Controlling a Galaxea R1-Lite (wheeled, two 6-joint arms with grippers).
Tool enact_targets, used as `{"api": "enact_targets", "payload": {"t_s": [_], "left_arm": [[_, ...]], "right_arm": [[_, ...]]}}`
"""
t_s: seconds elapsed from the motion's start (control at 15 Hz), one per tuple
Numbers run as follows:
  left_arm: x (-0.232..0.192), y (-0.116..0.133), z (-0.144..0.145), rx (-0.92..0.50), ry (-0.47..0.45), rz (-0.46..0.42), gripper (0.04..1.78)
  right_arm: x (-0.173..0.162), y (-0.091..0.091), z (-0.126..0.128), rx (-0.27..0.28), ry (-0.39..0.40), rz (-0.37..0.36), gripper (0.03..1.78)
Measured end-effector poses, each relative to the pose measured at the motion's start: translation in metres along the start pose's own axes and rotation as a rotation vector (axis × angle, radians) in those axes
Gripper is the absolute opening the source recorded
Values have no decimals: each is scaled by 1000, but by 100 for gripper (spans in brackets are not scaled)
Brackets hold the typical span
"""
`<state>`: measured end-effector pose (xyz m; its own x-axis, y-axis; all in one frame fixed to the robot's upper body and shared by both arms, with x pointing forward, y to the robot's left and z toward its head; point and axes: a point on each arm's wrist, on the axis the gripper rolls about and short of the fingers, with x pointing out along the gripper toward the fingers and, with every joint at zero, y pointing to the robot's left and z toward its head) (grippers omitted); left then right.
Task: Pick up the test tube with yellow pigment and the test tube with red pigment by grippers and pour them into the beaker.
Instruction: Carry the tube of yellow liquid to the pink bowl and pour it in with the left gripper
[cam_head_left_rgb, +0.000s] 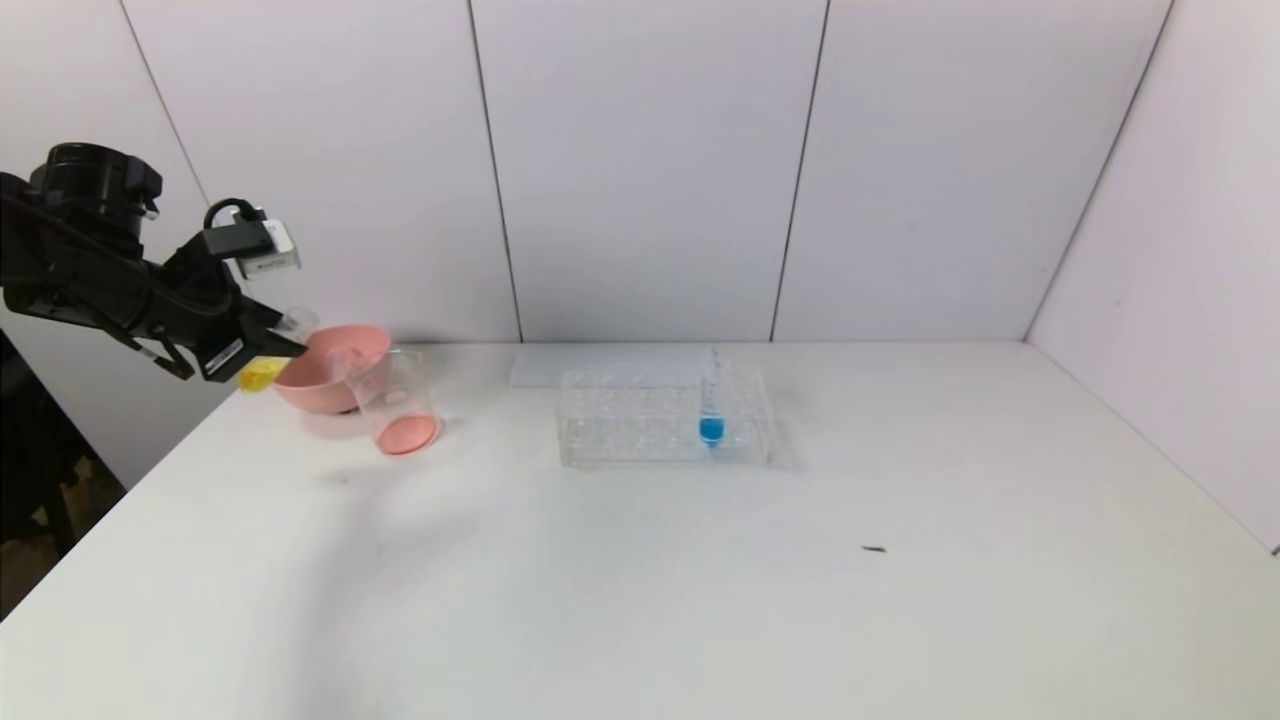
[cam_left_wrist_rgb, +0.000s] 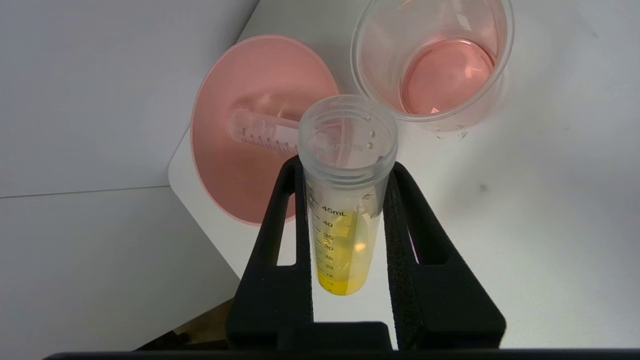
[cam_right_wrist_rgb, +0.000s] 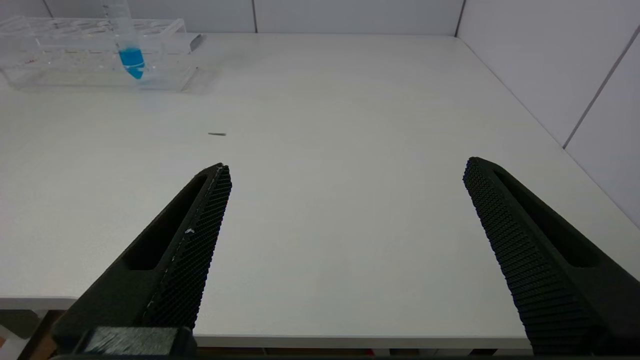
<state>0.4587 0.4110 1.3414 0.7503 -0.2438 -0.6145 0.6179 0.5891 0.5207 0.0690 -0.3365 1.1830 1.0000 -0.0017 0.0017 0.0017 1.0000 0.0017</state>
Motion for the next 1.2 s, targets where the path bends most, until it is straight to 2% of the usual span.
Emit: {"api": "enact_targets", "payload": {"t_s": [0.33, 0.73, 1.2], "left_arm": [[-3, 0, 2, 9, 11, -13, 44], [-9, 8, 10, 123, 61, -117, 44], [-2, 11, 6, 153, 111, -142, 44]], "right_arm": [[0, 0, 0, 0, 0, 0, 170], [0, 0, 0, 0, 0, 0, 170], [0, 0, 0, 0, 0, 0, 170]]}}
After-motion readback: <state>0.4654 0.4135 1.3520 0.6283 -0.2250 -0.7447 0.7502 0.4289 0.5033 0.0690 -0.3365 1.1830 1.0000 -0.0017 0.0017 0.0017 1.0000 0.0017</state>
